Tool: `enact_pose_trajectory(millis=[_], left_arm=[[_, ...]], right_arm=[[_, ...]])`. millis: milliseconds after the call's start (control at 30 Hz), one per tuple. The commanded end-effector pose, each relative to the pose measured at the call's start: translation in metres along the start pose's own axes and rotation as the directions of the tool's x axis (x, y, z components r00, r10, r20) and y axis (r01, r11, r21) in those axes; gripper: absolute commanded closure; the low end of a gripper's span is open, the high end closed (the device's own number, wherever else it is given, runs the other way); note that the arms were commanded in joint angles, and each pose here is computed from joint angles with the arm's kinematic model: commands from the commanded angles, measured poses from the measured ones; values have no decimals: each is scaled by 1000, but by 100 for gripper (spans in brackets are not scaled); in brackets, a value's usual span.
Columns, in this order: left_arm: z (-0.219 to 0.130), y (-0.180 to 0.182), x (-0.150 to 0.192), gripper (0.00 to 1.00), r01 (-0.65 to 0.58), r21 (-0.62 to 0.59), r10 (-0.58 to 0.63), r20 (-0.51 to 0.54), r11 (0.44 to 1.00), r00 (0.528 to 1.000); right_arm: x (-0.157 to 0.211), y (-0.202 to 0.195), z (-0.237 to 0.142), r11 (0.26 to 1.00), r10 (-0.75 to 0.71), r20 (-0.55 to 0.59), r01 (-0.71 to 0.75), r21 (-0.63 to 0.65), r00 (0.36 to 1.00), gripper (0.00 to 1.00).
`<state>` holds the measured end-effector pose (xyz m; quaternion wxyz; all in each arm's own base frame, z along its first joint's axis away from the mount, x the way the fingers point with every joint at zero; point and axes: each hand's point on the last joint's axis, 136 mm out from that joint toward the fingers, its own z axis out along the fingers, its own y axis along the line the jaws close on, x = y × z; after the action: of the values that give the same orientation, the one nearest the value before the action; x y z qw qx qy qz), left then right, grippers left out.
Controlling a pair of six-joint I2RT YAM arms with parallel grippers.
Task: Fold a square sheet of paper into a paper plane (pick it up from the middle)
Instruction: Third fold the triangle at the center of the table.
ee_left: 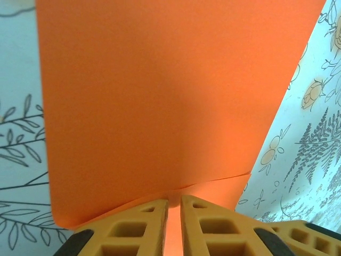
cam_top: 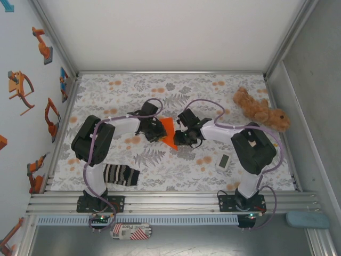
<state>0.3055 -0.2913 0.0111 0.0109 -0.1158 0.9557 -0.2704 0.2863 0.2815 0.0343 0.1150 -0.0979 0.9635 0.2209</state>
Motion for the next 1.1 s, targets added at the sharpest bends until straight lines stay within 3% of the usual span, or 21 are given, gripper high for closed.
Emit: enact_pose_trajectory(millis=[0, 200, 333, 567, 1067], left_arm=[[23, 65, 20, 85, 71, -221, -86, -59, 973, 995], [25, 70, 20, 86, 69, -250, -87, -62, 966, 994], [26, 75, 21, 86, 70, -270, -91, -64, 960, 994], [29, 82, 24, 87, 71, -296, -97, -75, 952, 992], [32, 95, 27, 87, 54, -339, -90, -90, 939, 992]], right_arm=[[-21, 5, -25, 1000, 20, 109, -18, -25, 994, 73], [-9, 50, -18, 963, -76, 40, 84, -257, 996, 87], [-3, 61, -6, 952, -107, -2, 102, -288, 994, 97], [8, 57, 17, 958, -106, -71, 83, -274, 992, 100], [12, 33, 32, 986, -89, -110, 71, -154, 990, 100]])
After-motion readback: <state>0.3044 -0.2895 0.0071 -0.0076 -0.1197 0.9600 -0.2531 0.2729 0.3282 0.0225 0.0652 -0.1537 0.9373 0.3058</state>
